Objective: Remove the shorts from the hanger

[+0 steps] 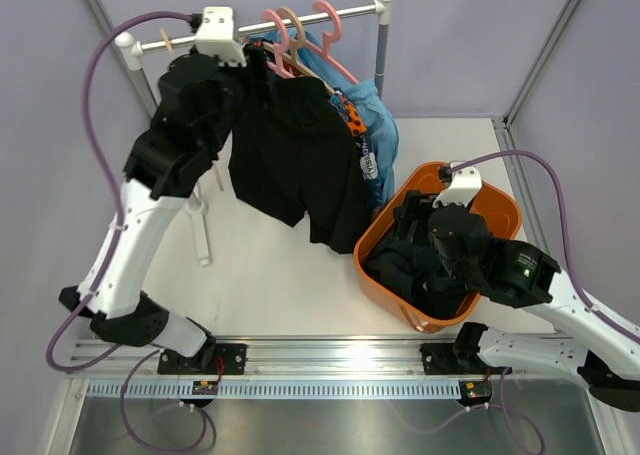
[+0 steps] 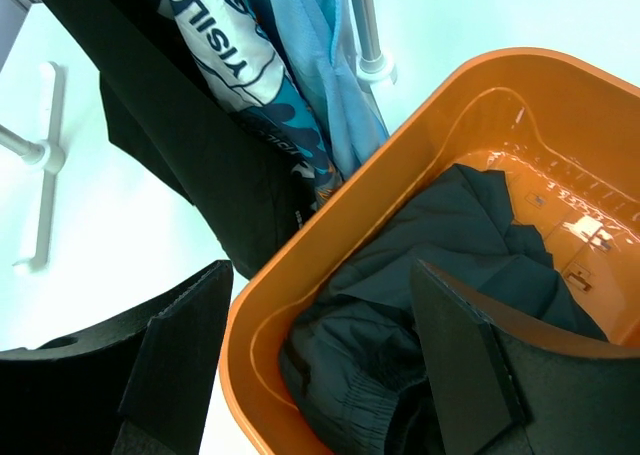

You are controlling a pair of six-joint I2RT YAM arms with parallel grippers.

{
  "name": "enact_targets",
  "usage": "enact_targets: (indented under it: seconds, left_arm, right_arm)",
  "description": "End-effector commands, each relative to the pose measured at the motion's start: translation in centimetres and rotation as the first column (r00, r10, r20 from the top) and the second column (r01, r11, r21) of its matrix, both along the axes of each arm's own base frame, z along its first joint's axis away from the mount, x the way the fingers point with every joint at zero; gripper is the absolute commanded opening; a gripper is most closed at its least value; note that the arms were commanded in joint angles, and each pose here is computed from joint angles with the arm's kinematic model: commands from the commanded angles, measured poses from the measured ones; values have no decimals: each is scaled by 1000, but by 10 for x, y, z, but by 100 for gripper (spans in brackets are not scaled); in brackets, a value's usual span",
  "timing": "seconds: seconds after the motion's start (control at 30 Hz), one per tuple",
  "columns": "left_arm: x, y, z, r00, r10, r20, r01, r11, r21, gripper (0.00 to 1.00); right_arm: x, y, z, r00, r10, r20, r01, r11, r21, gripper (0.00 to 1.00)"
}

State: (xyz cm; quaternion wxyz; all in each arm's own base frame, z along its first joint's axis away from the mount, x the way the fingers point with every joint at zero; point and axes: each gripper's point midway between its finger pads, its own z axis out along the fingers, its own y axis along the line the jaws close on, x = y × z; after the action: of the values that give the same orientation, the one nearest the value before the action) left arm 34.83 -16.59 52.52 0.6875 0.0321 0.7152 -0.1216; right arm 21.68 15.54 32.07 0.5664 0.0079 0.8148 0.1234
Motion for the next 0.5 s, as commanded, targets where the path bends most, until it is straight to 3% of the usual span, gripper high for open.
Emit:
enact_targets:
  seconds: [0.0,0.47]
  left_arm:
    - [21,-12,20,995,56,79,-48,994,-96,63]
    - [89,-36,-16,973,224,47,-221,973,-72,63]
  right_arm:
    - [-4,-15,16,999,-33,16,32,999,36,80]
    - [-19,-46,14,997,-73,4,73,997,38,80]
